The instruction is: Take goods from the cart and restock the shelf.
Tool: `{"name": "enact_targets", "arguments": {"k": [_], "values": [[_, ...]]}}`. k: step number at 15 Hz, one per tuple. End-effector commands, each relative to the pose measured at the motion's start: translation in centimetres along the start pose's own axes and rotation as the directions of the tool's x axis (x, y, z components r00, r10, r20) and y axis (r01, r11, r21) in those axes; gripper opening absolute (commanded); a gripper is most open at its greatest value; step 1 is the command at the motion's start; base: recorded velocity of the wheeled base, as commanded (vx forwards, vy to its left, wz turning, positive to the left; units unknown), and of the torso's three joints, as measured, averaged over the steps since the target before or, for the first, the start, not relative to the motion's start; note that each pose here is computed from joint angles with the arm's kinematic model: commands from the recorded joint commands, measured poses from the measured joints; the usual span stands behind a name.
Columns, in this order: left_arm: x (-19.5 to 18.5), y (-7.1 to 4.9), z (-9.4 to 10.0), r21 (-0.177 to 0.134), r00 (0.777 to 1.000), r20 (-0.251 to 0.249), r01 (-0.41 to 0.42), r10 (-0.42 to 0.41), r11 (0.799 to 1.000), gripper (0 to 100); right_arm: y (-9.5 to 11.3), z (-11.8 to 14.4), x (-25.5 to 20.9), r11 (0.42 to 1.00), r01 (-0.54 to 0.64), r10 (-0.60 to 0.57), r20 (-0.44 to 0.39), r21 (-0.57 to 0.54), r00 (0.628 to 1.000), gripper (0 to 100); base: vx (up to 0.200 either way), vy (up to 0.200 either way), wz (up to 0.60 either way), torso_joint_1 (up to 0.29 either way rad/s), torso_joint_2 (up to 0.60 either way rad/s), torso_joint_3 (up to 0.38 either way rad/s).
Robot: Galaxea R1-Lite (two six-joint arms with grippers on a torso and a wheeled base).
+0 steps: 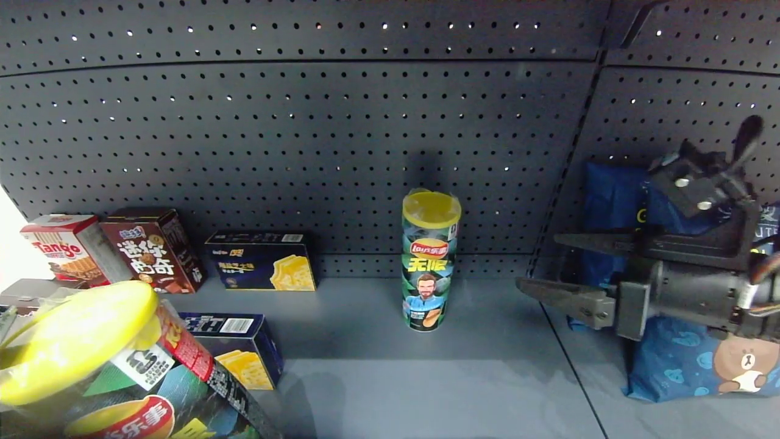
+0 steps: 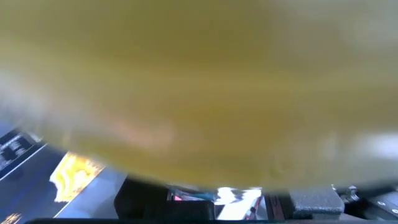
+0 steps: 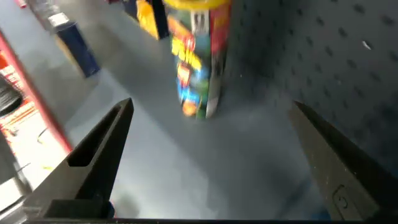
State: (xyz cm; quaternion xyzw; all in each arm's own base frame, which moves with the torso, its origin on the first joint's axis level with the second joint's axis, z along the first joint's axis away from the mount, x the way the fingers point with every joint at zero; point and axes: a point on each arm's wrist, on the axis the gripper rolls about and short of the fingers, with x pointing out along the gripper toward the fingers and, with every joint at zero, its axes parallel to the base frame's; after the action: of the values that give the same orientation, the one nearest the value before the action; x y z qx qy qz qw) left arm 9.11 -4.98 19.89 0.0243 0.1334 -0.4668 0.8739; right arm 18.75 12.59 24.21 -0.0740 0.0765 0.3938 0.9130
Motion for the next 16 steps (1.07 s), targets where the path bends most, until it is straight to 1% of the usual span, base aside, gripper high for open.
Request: {"name": "enact_targets", "arguments": {"k": [1,2,6,7,11,13,16], "values": [[0.2,-0.1,-0.1,-0.001,1.000,-0.009,0.020,-0.020,1.000,0,-0.6,-1.9,4.1,0.998,-0.058,0.058,-0.051,0.012,0.997,100,0.000,0.000,0.00,0.000,0.00,0.000],[0.3,-0.1,-0.3,-0.005,1.000,-0.015,0.022,-0.022,1.000,0,-1.1,-1.8,4.9,0.992,-0.125,0.125,-0.010,0.009,0.992,100,0.000,0.000,0.00,0.000,0.00,0.000],[0.6,0.1,-0.2,-0.014,0.999,-0.026,0.020,-0.021,1.000,0,-2.0,-2.3,6.4,0.970,-0.243,0.243,0.045,-0.007,0.969,100,0.000,0.000,0.00,0.000,0.00,0.000],[0.6,0.2,-0.2,-0.015,0.999,-0.028,0.020,-0.021,1.000,0,-2.3,-2.6,6.8,0.961,-0.277,0.277,0.053,-0.011,0.959,100,0.000,0.000,0.00,0.000,0.00,0.000],[0.6,0.2,-0.2,-0.017,0.999,-0.028,0.016,-0.016,1.000,0,-3.2,-3.1,8.7,0.951,-0.310,0.310,0.062,-0.016,0.949,100,0.000,0.000,0.00,0.000,0.00,0.000],[0.6,0.2,-0.3,-0.020,0.999,-0.031,0.016,-0.017,1.000,0,-3.6,-3.1,10.0,0.933,-0.360,0.361,0.075,-0.025,0.930,100,0.000,0.000,0.00,0.000,0.00,0.000],[0.6,0.2,-0.5,-0.025,0.999,-0.036,0.016,-0.017,1.000,0,-4.1,-4.2,12.4,0.906,-0.423,0.424,0.079,-0.026,0.902,100,0.000,0.000,0.00,0.000,0.00,0.000]]}}
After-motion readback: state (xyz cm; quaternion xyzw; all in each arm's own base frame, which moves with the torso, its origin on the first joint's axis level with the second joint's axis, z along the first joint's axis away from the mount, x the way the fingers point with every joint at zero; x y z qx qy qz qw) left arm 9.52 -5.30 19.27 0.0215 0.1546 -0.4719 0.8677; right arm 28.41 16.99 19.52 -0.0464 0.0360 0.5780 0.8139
